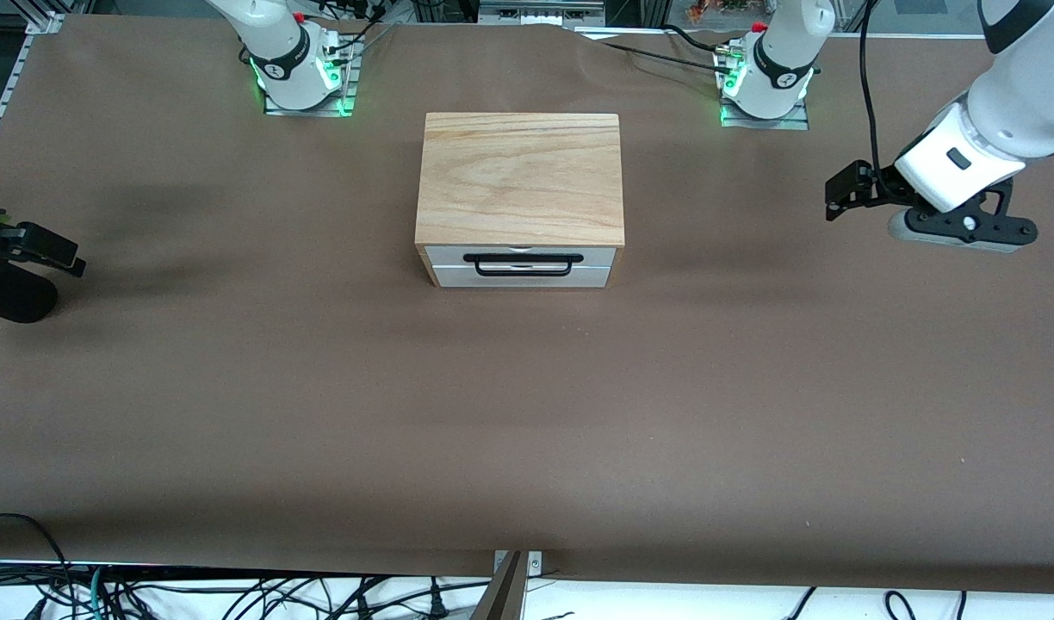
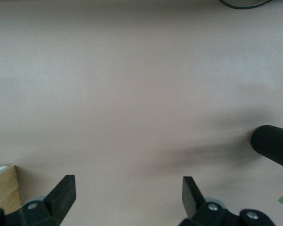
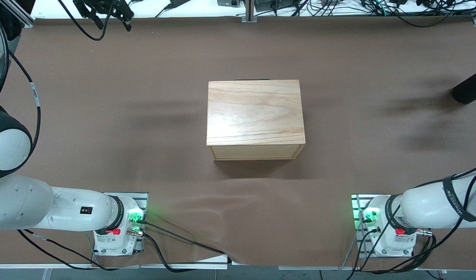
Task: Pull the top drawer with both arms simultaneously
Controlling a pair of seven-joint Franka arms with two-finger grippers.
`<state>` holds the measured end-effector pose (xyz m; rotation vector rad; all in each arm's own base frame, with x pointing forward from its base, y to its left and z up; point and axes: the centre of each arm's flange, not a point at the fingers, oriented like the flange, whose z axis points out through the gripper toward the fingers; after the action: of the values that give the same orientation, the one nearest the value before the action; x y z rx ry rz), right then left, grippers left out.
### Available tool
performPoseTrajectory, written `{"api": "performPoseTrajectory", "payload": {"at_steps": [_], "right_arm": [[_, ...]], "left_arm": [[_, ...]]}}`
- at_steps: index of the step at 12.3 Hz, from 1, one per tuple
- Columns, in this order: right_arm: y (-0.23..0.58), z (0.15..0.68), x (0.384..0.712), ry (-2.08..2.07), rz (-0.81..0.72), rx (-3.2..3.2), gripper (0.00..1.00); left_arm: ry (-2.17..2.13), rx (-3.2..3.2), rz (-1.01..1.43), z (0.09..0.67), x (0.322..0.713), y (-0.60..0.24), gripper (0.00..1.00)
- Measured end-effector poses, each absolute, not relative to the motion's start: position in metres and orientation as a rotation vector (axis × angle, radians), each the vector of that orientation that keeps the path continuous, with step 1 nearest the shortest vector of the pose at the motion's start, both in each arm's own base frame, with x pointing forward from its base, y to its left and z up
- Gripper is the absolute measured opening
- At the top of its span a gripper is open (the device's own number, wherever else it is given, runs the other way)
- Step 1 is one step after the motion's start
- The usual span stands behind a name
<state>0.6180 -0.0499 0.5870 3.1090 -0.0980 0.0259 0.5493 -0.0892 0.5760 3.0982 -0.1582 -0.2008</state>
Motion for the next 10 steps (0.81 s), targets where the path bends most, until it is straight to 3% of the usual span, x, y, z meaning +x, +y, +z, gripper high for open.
{"api": "performPoseTrajectory", "payload": {"at_steps": [10], "right_arm": [[-0.0498, 0.5872, 0.618, -0.098, 0.026, 3.109, 1.0]], "left_arm": [[-0.159, 3.066, -0.247, 0.5714, 0.5509, -0.0934, 1.0]]}}
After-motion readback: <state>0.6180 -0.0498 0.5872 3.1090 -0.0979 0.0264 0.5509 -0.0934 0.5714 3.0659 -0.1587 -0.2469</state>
